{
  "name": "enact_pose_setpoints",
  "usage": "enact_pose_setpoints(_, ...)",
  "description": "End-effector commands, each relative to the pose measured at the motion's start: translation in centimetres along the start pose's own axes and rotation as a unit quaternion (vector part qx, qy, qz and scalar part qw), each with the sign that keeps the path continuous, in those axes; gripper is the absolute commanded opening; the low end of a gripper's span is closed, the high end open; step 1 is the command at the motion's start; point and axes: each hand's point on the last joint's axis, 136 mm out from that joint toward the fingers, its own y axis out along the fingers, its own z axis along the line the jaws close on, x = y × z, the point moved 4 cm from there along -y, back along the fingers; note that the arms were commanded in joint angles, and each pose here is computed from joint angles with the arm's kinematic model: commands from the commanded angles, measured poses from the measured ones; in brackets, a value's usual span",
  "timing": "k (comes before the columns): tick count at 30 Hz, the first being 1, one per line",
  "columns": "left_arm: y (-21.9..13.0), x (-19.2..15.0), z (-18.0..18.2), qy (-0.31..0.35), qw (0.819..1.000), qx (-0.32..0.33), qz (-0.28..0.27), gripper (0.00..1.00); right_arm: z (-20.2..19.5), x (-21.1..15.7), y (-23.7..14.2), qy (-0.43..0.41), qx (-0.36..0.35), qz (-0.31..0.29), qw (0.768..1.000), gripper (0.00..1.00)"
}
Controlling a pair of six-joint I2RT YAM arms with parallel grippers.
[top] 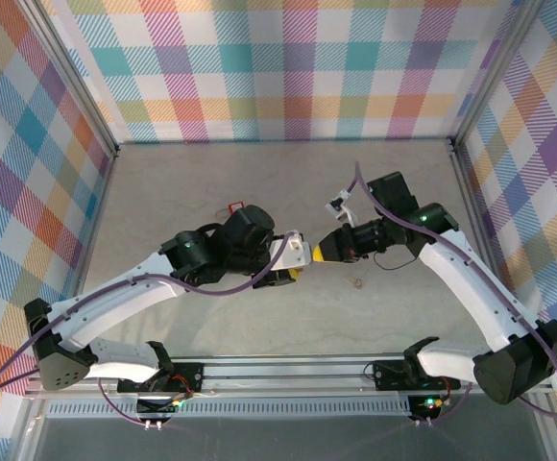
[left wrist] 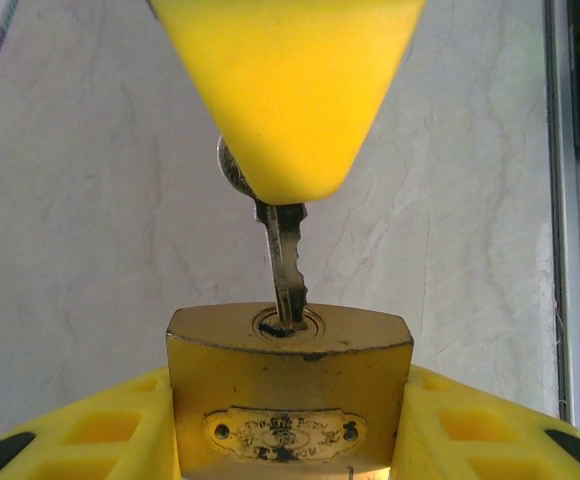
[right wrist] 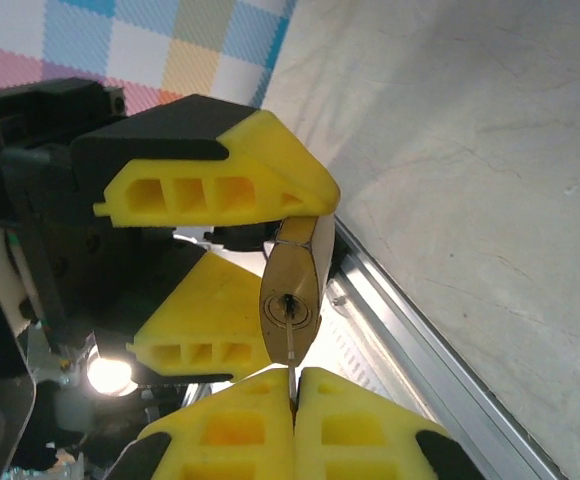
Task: Unlock with the key
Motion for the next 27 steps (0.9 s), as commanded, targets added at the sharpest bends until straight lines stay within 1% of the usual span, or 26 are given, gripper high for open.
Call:
enact_pose_setpoints(1, -1.2, 7.7, 1.3, 0.036, 0.987, 0.051, -0.146, 0.0, 1.7, -0.4, 1.6, 0.004, 0.052, 0.041, 0.998, 0.0)
enact_pose_setpoints(3, -1.0, 7.9, 1.1, 0.05, 0.986, 0.06, -0.147, 0.0, 1.3, -0.2, 1.9, 0.011, 0.048, 0.041, 0.998, 0.0)
enact_pose_setpoints(7, -1.6, 8.2, 1.0, 0.053, 0.981, 0.068, -0.172, 0.0, 0.8, 0.1, 2.6, 0.011, 0.056, 0.046, 0.997, 0.0)
enact_pose_setpoints(11, -2.3, 8.3, 1.0, 0.038, 0.978, 0.068, -0.191, 0.0, 1.3, 0.3, 2.7, -0.019, 0.091, 0.043, 0.995, 0.0)
enact_pose_setpoints(13, -2.5, 8.2, 0.9, 0.027, 0.979, 0.064, -0.194, 0.0, 1.5, 0.2, 2.5, -0.031, 0.089, 0.041, 0.995, 0.0)
enact_pose_setpoints(14, -2.7, 8.6, 1.2, 0.022, 0.975, 0.073, -0.208, 0.0, 1.6, 0.2, 2.3, -0.034, 0.084, 0.041, 0.995, 0.0)
enact_pose_setpoints(20, -2.5, 7.7, 2.3, -0.011, 0.976, 0.097, -0.196, 0.0, 2.2, -0.9, 1.4, -0.032, 0.067, 0.033, 0.997, 0.0)
enact_pose_setpoints(27, -1.9, 6.1, 4.4, -0.072, 0.973, 0.131, -0.177, 0.0, 2.4, -1.4, -0.1, -0.035, 0.026, -0.009, 0.999, 0.0)
